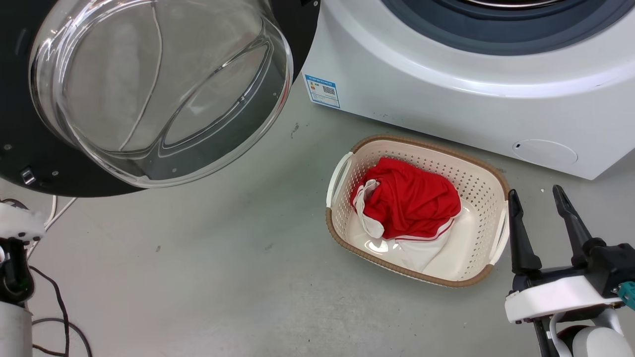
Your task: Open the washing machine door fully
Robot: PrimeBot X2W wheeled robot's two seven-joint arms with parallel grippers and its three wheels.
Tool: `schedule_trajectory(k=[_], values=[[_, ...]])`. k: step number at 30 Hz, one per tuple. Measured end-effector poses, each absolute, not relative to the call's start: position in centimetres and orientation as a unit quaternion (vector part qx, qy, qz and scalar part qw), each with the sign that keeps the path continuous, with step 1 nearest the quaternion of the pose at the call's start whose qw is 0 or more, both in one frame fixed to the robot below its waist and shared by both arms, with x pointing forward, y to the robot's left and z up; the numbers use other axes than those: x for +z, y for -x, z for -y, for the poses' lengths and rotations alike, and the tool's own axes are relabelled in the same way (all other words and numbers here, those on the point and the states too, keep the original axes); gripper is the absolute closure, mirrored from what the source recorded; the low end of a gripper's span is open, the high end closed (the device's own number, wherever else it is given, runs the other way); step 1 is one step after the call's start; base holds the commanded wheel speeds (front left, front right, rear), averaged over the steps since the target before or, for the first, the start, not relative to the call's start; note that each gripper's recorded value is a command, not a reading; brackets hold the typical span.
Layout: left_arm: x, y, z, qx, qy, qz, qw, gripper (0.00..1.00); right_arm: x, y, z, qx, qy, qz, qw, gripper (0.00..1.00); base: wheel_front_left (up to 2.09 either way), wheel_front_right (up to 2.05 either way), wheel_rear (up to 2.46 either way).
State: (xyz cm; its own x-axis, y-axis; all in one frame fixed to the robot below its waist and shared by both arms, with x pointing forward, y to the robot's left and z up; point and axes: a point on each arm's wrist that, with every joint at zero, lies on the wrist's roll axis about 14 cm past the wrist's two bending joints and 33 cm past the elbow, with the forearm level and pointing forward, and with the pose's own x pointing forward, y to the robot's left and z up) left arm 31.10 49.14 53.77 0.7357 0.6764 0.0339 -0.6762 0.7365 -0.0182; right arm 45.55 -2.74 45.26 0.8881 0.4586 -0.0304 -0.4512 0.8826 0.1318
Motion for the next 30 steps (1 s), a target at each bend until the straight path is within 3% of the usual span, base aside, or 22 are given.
schedule_trajectory(k=[13,24,30], values=[[53.8,-30.1,-47.6,0.345,-0.025,0.016,0.938,1.00,46.8,-44.4,3.4,0.228,-0.064,-0.013,0.971,0.00,0.00,0.00,0.00],[51.7,-27.7,-38.8,0.277,-0.030,0.025,0.960,1.00,49.3,-41.7,5.2,0.212,-0.058,0.016,0.975,0.00,0.00,0.00,0.00],[50.5,-29.1,-31.5,0.193,0.002,0.027,0.981,1.00,50.7,-40.4,7.2,0.188,-0.051,0.033,0.980,0.00,0.00,0.00,0.00]])
